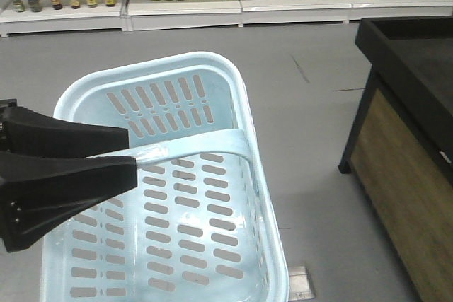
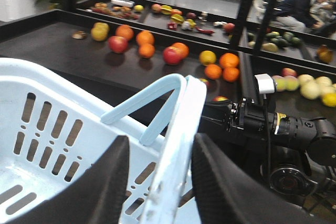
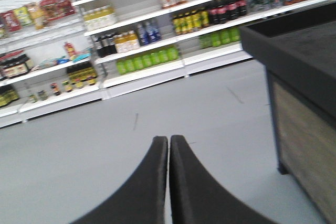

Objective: Pick three apples into basket with both arms
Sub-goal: 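Hold the basket in the left gripper while the base turns away, then drive the base along the aisle carrying the basket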

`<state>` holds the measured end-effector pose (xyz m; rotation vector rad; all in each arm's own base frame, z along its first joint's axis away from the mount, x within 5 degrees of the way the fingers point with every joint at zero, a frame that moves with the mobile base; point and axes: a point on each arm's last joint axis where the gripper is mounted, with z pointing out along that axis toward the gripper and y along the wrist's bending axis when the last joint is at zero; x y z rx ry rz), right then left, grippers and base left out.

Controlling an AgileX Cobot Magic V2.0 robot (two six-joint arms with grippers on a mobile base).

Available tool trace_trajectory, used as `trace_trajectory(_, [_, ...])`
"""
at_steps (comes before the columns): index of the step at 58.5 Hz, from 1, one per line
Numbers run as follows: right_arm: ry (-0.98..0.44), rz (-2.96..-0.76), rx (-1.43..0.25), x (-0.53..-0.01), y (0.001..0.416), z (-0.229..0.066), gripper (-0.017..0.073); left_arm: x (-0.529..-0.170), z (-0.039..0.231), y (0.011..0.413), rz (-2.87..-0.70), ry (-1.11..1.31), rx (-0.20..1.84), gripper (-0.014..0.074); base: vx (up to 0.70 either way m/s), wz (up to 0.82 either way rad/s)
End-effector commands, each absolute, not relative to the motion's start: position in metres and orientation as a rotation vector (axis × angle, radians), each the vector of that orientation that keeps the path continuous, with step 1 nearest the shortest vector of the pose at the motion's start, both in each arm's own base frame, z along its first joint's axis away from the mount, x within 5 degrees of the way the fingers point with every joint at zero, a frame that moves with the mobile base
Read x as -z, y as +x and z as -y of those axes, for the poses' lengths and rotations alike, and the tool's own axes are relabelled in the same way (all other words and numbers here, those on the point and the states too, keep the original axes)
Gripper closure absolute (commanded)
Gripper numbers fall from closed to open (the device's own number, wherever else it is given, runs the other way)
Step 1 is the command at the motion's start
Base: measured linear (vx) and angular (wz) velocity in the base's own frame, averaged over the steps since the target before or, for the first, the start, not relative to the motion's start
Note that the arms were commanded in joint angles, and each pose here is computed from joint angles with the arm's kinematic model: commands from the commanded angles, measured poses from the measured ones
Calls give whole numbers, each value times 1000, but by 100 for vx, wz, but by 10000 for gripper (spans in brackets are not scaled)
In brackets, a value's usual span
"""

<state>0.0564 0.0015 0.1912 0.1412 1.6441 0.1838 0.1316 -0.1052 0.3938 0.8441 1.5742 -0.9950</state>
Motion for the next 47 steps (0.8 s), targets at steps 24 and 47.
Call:
trace_trajectory(24, [129, -1571, -184, -194, 56, -2, 564, -403, 104, 130, -1548, 843, 949, 599, 14, 55])
trace_trajectory(47, [129, -1571, -184, -194, 56, -2, 564, -403, 104, 130, -1548, 843, 949, 599, 16, 44])
